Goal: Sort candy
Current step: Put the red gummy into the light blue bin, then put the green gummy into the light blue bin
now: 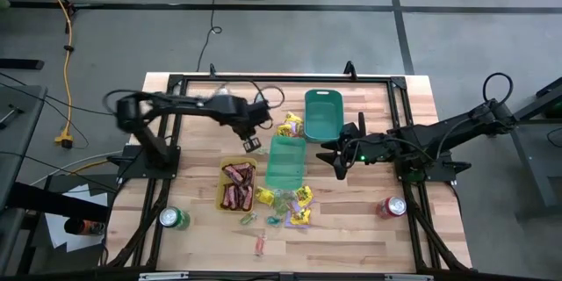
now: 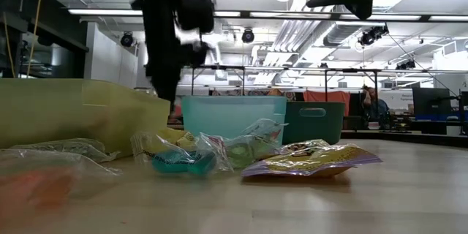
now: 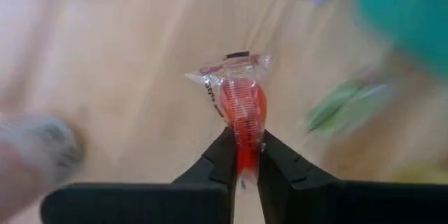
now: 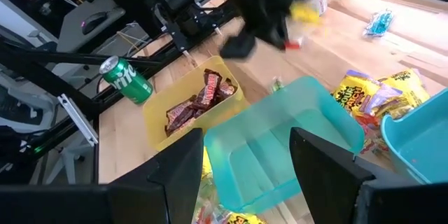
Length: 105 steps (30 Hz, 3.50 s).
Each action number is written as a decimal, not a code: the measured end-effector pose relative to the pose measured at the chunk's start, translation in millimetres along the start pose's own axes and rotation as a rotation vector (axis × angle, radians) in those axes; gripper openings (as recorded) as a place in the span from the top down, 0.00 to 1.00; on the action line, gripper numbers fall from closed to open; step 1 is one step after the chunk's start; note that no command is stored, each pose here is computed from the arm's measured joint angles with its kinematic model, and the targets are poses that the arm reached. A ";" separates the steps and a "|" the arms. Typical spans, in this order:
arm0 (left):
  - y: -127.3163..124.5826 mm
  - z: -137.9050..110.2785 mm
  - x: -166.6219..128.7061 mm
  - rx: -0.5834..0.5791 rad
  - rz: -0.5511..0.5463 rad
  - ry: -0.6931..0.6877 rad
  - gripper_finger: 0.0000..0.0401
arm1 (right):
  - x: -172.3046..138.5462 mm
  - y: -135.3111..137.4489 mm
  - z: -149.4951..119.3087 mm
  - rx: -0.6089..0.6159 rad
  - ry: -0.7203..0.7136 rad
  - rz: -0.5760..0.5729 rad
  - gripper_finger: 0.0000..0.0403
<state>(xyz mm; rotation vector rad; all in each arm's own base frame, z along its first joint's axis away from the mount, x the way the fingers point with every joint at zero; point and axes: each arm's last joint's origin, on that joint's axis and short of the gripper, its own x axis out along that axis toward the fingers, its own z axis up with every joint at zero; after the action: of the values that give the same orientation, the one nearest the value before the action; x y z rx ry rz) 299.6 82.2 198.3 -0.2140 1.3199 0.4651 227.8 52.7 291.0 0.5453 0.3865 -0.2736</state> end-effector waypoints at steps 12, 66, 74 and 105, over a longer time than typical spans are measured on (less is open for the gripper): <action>-24.0 -9.0 -155.1 0.025 -0.320 -0.853 0.98 | 3.8 0.5 -0.6 -0.017 -0.020 -0.022 0.48; -67.4 -50.7 -224.9 0.093 -0.618 -1.048 0.44 | -4.1 76.5 35.2 -0.194 0.050 0.280 0.48; -48.3 -93.9 -246.3 -0.021 -0.602 -1.134 0.44 | 32.5 116.2 5.1 -0.410 0.358 0.108 0.48; -48.8 -103.2 -239.2 -0.025 -0.551 -1.056 0.44 | 155.3 94.9 -139.0 -0.171 0.374 -0.441 0.48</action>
<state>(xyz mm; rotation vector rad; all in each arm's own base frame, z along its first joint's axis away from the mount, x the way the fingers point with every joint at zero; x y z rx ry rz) 189.0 -52.5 398.0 -0.2841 0.1928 0.0719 360.4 183.8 158.2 0.3354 0.8889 -0.5601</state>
